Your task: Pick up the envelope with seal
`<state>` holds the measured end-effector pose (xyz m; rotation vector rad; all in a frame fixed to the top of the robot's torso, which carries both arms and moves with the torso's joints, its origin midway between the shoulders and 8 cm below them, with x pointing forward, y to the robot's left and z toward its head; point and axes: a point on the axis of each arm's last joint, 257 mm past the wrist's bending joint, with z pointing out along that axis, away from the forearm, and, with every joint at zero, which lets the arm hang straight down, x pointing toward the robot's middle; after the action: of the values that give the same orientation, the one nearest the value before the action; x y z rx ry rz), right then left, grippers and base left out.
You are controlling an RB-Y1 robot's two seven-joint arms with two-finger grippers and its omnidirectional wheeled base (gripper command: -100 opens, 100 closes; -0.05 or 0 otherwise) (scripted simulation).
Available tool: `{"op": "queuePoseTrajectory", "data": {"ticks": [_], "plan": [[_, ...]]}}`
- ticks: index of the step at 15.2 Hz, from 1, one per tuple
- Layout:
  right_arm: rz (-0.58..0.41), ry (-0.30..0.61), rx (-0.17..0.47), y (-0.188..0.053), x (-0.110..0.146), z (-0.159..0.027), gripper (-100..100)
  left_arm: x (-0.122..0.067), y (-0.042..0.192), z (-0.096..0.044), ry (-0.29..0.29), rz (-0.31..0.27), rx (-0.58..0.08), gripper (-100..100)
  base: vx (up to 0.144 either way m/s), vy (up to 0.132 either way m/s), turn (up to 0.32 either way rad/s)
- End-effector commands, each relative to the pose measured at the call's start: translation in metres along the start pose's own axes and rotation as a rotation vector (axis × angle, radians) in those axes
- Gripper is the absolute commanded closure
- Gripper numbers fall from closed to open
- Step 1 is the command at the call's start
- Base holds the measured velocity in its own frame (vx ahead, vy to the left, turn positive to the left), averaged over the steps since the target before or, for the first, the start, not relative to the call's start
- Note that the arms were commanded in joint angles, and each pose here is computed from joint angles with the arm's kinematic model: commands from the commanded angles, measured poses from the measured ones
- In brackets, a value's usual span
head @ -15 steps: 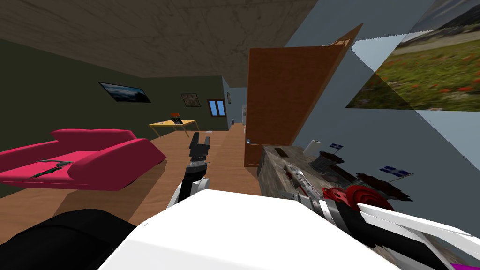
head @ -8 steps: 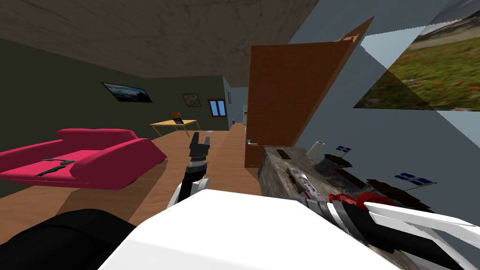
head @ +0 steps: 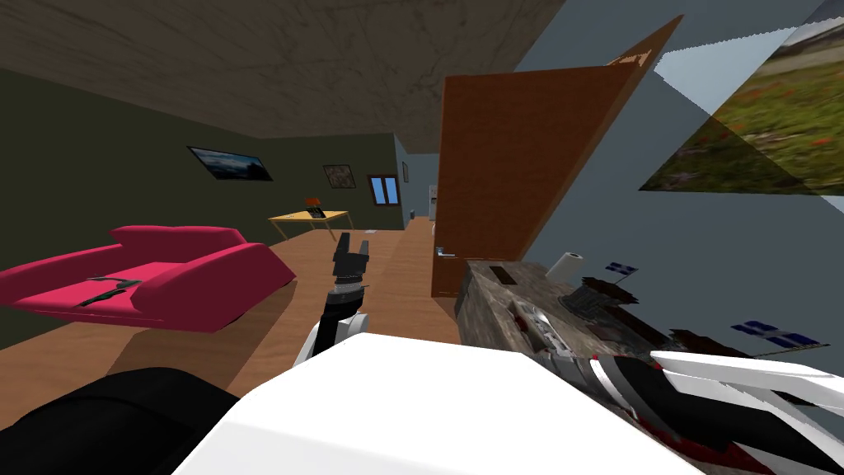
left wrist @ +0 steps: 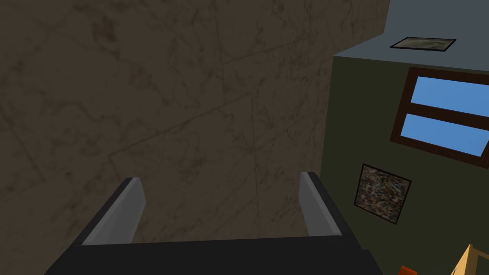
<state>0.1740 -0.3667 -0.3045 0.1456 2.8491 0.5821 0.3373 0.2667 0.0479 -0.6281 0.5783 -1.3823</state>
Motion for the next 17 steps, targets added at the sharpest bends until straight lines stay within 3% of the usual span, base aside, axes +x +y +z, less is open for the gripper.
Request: {"op": "queuePoseTrajectory", "data": {"ticks": [1,3,8,17], "plan": [[0.002,0.027,0.060,-0.017,0.004,-0.008,-100,0.000,0.000,0.000,0.000,0.000,0.000,0,0.095,0.024,0.069],[-0.016,0.038,0.078,-0.021,0.002,-0.012,-100,0.000,0.000,0.000,0.000,0.000,0.000,0,0.078,0.020,0.033],[-0.035,0.087,0.205,-0.055,0.001,-0.034,-100,0.000,0.000,0.000,0.000,0.000,0.000,0,0.081,0.030,0.054],[-0.085,0.133,0.350,-0.086,-0.013,-0.066,-100,0.000,0.000,0.000,0.000,0.000,0.000,0,0.092,0.045,0.057]]}}
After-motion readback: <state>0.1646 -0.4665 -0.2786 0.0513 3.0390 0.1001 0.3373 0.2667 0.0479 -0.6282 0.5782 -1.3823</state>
